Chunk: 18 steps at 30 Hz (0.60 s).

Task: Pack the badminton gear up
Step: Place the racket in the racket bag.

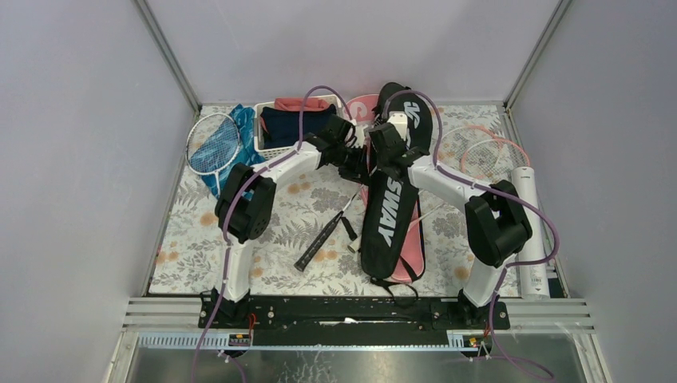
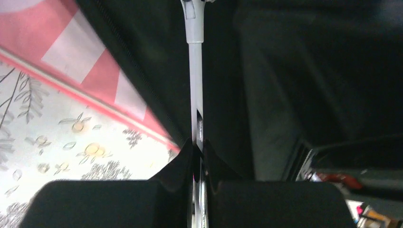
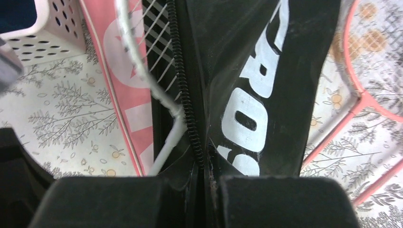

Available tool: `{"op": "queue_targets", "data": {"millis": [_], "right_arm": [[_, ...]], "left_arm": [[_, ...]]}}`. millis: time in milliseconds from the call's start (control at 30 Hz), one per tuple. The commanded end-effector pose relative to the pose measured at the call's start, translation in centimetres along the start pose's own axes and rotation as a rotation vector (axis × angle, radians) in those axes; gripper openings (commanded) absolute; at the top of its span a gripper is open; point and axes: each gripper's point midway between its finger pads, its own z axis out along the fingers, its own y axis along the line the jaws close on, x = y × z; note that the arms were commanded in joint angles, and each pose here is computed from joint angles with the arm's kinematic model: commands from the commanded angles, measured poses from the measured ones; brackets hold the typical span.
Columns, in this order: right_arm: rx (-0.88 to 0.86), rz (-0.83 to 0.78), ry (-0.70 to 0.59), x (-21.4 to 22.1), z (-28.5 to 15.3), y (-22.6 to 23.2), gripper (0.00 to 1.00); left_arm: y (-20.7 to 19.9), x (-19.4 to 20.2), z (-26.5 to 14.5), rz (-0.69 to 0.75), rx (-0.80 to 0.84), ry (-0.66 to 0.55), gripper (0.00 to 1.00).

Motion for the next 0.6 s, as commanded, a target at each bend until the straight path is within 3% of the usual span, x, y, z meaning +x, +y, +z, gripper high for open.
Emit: {"op": "queue_targets", "data": {"millis": [0, 233, 367, 567], "right_arm": [[-0.155, 0.048, 0.006, -2.3, -1.4, 1.7, 0.0], [-0.287, 0.015, 0.05, -2.1, -2.3, 1.7, 0.0], [-0.455, 0.041, 0.101, -1.7, -3.0, 2.3, 0.0], [-0.527, 0.039, 0.112, -1.5, -3.4, 2.0, 0.0]], "left_arm": [[-4.0, -5.2, 0.0, 0.012, 0.153, -0.214, 0.0], [-4.1, -7.2, 1.6, 0.012, 0.204, -0.29, 0.0], [-4.5, -7.9, 2.7, -0.017, 0.26, -0.315, 0.0], [-6.2, -8.5, 4.5, -0.011, 0.324, -0.334, 0.0]]}}
